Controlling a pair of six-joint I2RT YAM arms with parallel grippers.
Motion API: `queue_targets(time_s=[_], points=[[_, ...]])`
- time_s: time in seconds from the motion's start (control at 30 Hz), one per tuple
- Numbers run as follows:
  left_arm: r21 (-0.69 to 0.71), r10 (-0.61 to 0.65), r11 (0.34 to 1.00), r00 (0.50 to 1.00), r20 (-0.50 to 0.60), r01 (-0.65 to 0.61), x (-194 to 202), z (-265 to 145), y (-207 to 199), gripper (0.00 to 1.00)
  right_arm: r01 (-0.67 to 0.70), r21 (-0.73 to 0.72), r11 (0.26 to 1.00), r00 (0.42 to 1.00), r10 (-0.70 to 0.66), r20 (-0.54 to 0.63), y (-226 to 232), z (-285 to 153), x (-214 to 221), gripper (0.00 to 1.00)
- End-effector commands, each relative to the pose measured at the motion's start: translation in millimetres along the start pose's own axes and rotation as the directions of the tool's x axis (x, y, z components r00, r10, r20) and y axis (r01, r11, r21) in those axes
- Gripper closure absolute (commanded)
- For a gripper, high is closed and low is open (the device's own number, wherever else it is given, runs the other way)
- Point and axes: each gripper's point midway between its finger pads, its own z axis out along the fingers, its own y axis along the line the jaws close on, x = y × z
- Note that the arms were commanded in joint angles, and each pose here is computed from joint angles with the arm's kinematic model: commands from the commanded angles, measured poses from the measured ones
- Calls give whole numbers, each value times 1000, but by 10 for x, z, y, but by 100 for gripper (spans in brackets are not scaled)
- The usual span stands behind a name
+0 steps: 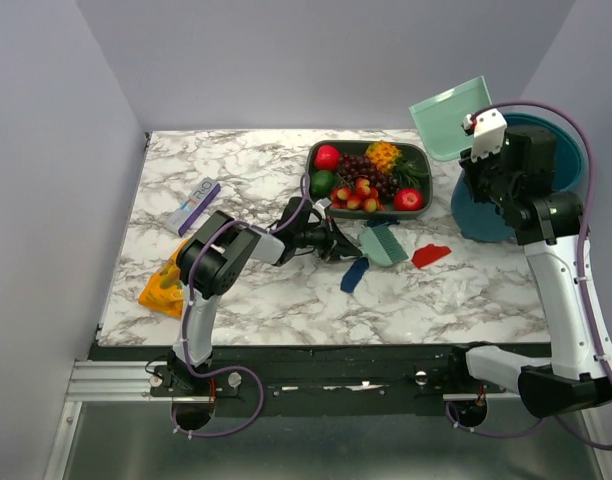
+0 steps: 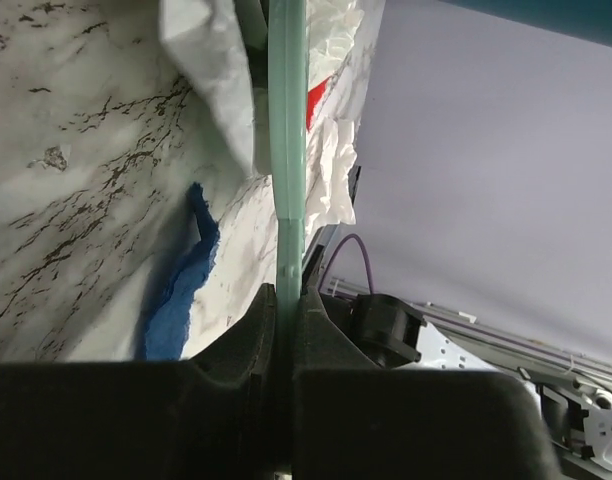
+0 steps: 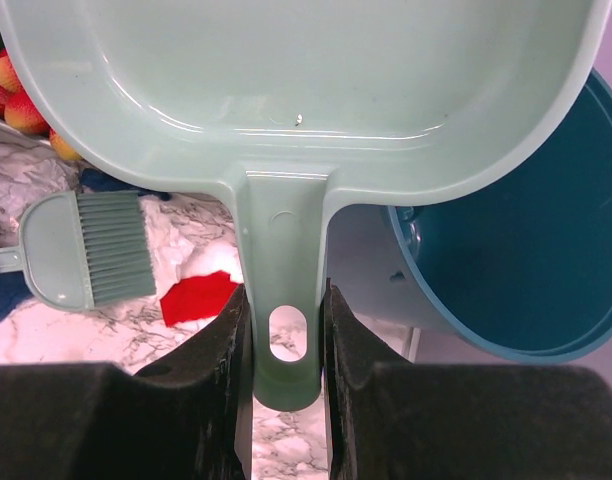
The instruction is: Sweep away the paper scraps from the table
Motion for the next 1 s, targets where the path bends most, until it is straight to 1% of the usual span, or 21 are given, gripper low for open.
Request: queue_targets(time_s=[0.0, 0.1, 0.17, 0.23, 0.37, 0.4, 0.47, 0.5, 0.53, 0.57, 0.6, 0.63, 0.67, 0.7, 0.73, 0.77, 0.8, 0.87, 0.9, 0.93, 0.97], points=[[-70, -120, 990, 991, 58, 124, -132, -73, 265, 100, -5, 8, 1000, 1000, 5, -17, -4, -29, 71, 99], [-121, -155, 979, 986, 60, 161, -65, -219, 390, 100, 3, -14, 1000, 1000, -3, -27, 43, -21, 119, 99], [-140, -149, 978, 986, 69, 158, -12, -397, 446, 100, 23, -40, 999, 999, -25, -41, 103, -12, 211, 100], [-179, -175, 966, 981, 87, 188, 65, -615, 556, 100, 43, -66, 997, 998, -47, -52, 165, 17, 294, 100], [-256, -148, 951, 982, 119, 174, 151, -992, 755, 100, 122, -127, 984, 986, -135, -98, 290, 104, 561, 100], [-282, -120, 948, 987, 110, 146, 190, -1080, 813, 100, 138, -144, 980, 982, -155, -112, 329, 129, 647, 99], [-284, -57, 955, 993, 105, 85, 218, -1228, 754, 100, 196, -187, 963, 968, -220, -118, 386, 166, 744, 100], [-307, -58, 948, 994, 91, 84, 283, -1293, 757, 100, 214, -216, 953, 960, -246, -134, 440, 188, 849, 99], [-290, 29, 957, 996, 84, -4, 279, -1352, 595, 100, 231, -250, 941, 955, -268, -127, 499, 186, 893, 99], [-280, 61, 959, 996, 66, -40, 300, -1387, 511, 100, 265, -270, 926, 944, -306, -123, 521, 193, 944, 99], [-307, 46, 951, 998, 49, -29, 353, -1472, 502, 100, 284, -297, 912, 935, -331, -124, 564, 195, 1010, 99], [-302, 107, 949, 993, 49, -88, 258, -1525, 330, 100, 289, -356, 889, 924, -357, -140, 676, 204, 1176, 100], [-314, 198, 933, 979, 41, -175, 214, -1623, 235, 100, 322, -383, 866, 908, -397, -135, 715, 209, 1261, 100], [-345, 184, 924, 982, 32, -162, 220, -1758, 230, 100, 332, -405, 852, 898, -416, -139, 755, 222, 1346, 99], [-341, 240, 916, 970, 42, -212, 116, -1833, 48, 100, 333, -445, 831, 883, -440, -161, 835, 247, 1534, 99], [-346, 298, 899, 954, 33, -269, 102, -1923, -24, 100, 362, -464, 808, 863, -479, -161, 848, 268, 1623, 99], [-361, 274, 899, 962, 24, -247, 138, -2016, -42, 100, 369, -478, 797, 850, -497, -173, 863, 291, 1702, 99], [-353, 308, 897, 949, 68, -265, -4, -2217, -200, 100, 379, -525, 762, 820, -539, -191, 909, 293, 1854, 100], [-370, 311, 890, 948, 62, -268, -8, -2303, -185, 100, 374, -549, 748, 808, -553, -202, 935, 307, 1899, 99], [-389, 335, 881, 936, 109, -270, -177, -2456, -244, 100, 366, -568, 737, 799, -562, -215, 951, 288, 1944, 100], [-404, 347, 873, 929, 125, -272, -261, -2529, -246, 100, 366, -579, 729, 795, -568, -213, 979, 291, 1935, 99]])
